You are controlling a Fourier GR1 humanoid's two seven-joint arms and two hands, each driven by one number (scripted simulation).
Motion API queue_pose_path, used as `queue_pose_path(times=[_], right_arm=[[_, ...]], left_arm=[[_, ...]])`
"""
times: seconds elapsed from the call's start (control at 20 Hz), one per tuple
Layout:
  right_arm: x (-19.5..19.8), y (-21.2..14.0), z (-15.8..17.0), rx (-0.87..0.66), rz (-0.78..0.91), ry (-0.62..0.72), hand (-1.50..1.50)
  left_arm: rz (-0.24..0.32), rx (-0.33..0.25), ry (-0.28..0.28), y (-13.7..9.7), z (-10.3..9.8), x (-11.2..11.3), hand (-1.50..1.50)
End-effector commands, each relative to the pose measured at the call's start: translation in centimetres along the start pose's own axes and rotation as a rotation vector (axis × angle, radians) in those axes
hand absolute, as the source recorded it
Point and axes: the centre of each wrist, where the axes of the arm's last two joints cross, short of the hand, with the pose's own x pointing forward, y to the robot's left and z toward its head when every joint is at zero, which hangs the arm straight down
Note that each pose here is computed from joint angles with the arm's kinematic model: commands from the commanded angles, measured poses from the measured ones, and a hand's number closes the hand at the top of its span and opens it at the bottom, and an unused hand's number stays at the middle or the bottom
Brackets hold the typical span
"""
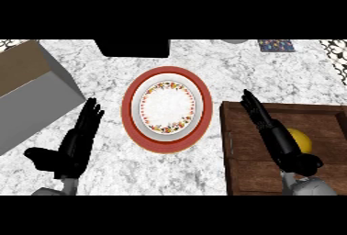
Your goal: Pick the lemon from the tray and place it in the plate
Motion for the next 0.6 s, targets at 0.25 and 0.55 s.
queue_pose_path(times=[0.25, 0.55], right_arm=[[2.1, -3.4, -1.5, 0.087, -0.596, -0.093, -1.5], [1.8, -14.1, 2.9, -0.364, -0.386, -0.219, -1.5]], left_arm=[[-0.504, 0.109, -0.057, 8.8, 0.1, 1.6, 0.0], [-0.526, 0.091, 0.0, 9.6, 2.9, 0.9, 0.0]])
